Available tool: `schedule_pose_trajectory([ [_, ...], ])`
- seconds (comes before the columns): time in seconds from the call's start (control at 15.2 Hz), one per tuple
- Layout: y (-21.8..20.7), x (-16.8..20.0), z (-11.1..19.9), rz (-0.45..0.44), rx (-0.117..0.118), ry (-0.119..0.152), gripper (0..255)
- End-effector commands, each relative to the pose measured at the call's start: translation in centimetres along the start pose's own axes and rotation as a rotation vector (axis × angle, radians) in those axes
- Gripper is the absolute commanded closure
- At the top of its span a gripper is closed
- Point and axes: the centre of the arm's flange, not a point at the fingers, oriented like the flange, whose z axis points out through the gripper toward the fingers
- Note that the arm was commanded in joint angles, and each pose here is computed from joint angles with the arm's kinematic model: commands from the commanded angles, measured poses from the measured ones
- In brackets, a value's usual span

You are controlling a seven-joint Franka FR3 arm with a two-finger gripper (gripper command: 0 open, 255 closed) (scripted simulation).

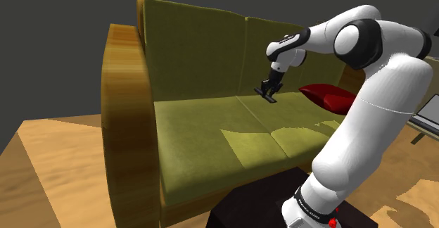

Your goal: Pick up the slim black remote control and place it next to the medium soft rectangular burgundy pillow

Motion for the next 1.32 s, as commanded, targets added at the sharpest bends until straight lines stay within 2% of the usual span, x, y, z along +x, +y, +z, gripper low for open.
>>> schedule_pose_trajectory([
  [0.0,-0.1,0.0,-1.0,0.0,0.0,0.0,255],
  [1.25,-0.8,-0.2,-10.8,0.0,0.0,0.0,255],
])
